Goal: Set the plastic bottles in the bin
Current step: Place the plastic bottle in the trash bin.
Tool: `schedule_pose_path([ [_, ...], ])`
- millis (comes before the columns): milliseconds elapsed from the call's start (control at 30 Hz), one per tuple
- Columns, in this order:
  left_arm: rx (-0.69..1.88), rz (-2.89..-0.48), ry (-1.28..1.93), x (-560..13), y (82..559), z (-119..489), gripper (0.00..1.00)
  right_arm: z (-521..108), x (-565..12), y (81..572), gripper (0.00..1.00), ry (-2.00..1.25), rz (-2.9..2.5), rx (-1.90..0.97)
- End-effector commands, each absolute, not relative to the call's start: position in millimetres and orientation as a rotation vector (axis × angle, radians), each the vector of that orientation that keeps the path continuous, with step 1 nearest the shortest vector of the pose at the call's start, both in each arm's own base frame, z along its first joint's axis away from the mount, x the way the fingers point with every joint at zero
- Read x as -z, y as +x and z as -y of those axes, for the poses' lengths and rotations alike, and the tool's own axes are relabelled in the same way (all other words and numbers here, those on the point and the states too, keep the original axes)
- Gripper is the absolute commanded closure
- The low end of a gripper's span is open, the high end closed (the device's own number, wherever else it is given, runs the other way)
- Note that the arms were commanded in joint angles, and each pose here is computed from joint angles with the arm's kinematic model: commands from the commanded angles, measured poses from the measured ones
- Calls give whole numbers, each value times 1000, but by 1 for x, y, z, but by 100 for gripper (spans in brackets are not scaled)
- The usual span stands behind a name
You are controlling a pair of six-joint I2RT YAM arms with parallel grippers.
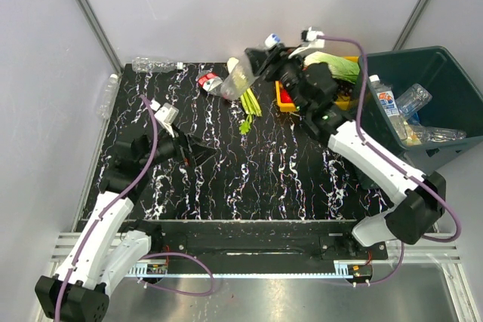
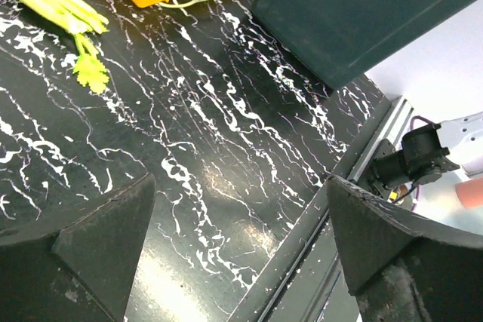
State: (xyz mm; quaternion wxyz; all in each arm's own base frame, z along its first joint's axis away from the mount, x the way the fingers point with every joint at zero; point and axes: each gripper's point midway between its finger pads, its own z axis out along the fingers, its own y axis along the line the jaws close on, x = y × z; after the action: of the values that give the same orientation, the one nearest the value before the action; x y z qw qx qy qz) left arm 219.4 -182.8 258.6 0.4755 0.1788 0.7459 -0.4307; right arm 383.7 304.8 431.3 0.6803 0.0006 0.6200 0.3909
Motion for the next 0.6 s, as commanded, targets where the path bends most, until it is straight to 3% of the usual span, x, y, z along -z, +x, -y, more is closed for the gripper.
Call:
schedule_pose_path([
  [0, 988, -1794, 420, -271, 226, 178, 1, -236, -524, 379, 68, 43, -1181, -722],
  [267, 973, -1802, 412, -269, 225, 177, 1, -149, -584, 389, 67, 59, -1110, -370],
  [567, 928, -1802, 388, -271, 226, 172, 1, -72, -578, 391, 65, 100, -1173, -85],
])
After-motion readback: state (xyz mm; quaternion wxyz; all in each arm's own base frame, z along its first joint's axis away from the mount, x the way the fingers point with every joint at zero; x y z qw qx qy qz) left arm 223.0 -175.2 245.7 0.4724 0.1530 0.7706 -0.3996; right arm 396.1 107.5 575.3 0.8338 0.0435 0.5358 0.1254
